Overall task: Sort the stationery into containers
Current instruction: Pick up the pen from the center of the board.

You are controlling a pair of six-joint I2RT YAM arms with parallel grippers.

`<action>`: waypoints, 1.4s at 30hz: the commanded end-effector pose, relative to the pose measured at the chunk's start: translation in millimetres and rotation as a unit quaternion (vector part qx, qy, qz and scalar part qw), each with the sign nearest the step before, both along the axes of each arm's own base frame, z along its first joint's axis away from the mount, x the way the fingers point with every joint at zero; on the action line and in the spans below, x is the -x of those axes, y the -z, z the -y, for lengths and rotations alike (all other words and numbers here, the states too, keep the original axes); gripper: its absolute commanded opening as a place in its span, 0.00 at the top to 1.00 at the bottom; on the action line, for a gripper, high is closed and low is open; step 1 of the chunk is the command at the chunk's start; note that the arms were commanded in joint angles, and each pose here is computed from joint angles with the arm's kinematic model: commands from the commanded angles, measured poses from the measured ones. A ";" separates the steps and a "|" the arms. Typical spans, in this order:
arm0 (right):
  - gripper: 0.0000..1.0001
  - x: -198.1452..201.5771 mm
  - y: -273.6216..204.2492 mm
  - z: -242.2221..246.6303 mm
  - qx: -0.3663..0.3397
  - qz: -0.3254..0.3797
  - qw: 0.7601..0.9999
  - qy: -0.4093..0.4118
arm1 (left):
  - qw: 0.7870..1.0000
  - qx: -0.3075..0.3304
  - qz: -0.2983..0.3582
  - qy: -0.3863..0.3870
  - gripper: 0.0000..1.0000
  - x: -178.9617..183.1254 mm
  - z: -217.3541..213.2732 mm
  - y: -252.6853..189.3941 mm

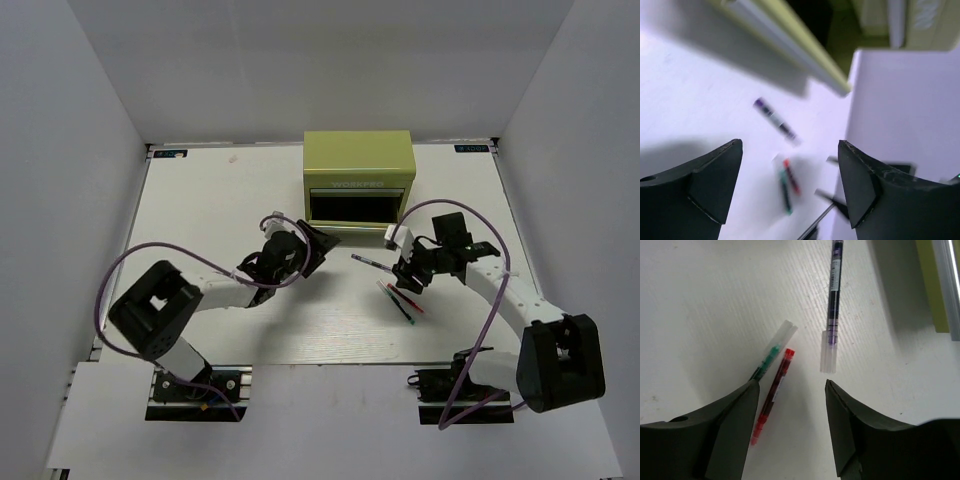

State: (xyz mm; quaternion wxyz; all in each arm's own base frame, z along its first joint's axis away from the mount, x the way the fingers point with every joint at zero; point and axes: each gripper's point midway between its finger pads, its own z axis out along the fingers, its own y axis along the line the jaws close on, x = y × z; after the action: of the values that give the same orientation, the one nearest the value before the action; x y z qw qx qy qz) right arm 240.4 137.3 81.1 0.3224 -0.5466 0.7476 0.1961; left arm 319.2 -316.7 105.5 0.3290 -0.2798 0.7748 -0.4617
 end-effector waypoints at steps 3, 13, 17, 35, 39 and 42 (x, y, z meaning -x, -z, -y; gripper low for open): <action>0.37 -35.9 7.5 -1.5 0.035 0.043 0.998 0.029 | 0.978 -0.151 -0.125 0.066 0.13 65.4 -45.2 48.8; 0.37 -65.1 25.8 -13.0 0.071 0.044 0.995 0.055 | 0.978 -0.152 -0.132 0.045 0.17 108.4 -90.9 14.1; 0.37 -75.3 30.9 -17.9 0.079 0.035 0.994 0.064 | 0.987 -0.115 -0.111 0.014 0.17 116.5 -106.1 -0.4; 0.73 -47.4 72.5 -15.7 0.117 -0.044 0.992 0.020 | 0.991 0.014 -0.129 0.039 0.00 145.6 -97.9 26.4; 0.93 -40.8 58.2 -22.4 0.101 -0.050 0.994 -0.006 | 0.991 -0.001 -0.126 0.045 0.00 143.7 -96.4 25.8; 0.97 -47.4 27.8 -29.4 0.085 -0.023 0.996 -0.025 | 0.992 -0.016 -0.111 0.062 0.00 138.0 -89.7 14.3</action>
State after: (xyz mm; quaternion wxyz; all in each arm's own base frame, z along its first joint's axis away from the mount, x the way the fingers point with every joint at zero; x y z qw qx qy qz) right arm 285.4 156.6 19.7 0.2340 -0.5665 0.7785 0.1352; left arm 169.5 -215.7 65.1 0.1971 -0.3038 0.8355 -0.4133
